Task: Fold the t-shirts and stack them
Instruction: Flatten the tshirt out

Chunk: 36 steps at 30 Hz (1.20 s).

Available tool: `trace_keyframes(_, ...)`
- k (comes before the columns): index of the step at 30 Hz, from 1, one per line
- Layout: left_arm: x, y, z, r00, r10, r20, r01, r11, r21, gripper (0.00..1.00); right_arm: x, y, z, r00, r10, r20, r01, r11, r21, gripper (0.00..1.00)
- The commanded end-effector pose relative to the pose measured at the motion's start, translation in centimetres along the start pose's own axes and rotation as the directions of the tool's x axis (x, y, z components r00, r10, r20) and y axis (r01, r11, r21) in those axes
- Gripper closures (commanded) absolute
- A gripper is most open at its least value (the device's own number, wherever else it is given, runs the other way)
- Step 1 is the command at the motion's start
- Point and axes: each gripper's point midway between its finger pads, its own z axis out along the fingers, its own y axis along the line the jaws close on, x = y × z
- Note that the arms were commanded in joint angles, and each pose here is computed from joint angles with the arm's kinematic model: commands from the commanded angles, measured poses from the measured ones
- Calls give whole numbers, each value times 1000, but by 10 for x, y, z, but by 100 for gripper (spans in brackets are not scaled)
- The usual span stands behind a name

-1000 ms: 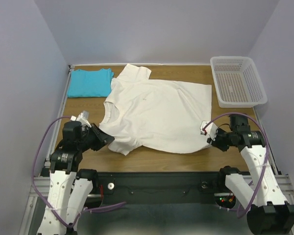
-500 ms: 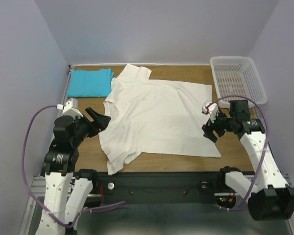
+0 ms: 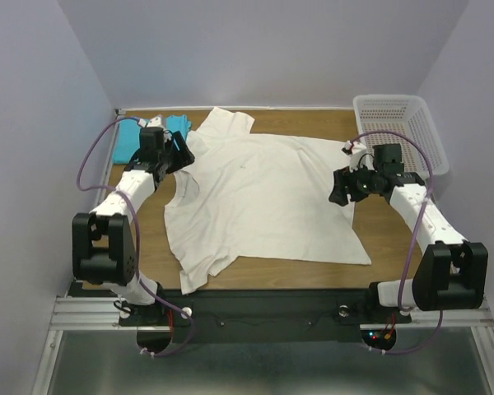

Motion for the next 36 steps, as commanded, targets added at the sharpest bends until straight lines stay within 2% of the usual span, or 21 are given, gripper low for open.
trace_keyframes(1,-58,-8,20,984,97,146,-93,995,-33,27,-8,-7,0,998,-23,51,21,999,43,27)
trace_keyframes(4,-61,5,45,983,139,116,-128,987,-99,28,4,-10,3,999,-17,32,15,998,60,27)
trace_keyframes(10,-45,11,92,988,153,-11,-154,983,-98,32,11,-18,11,1000,4,11,-5,996,86,27)
trace_keyframes(15,-22,18,119,982,157,-108,-168,980,-104,42,15,-30,15,1000,22,-10,-21,990,140,27)
trace_keyframes(19,-19,15,123,977,168,-128,-181,979,-96,48,21,-36,17,999,38,-28,-32,985,171,27)
trace_keyframes(23,-15,8,125,972,184,-149,-193,980,-51,63,26,-41,19,998,44,-45,-34,980,194,27)
trace_keyframes(24,-17,5,124,971,187,-146,-196,980,-43,86,26,-41,19,998,44,-46,-34,980,198,27)
trace_keyframes(25,-21,4,122,972,189,-138,-196,980,-44,96,25,-42,18,998,44,-44,-34,979,202,27)
trace_keyframes(26,-27,1,118,975,187,-118,-193,980,-45,99,25,-43,17,998,42,-45,-32,977,209,27)
trace_keyframes(31,-71,-4,89,980,198,12,-195,974,-117,100,27,-48,16,998,43,-51,-30,972,235,27)
trace_keyframes(36,-83,11,64,980,196,44,-183,961,-209,100,33,-53,18,996,45,-75,-25,967,253,27)
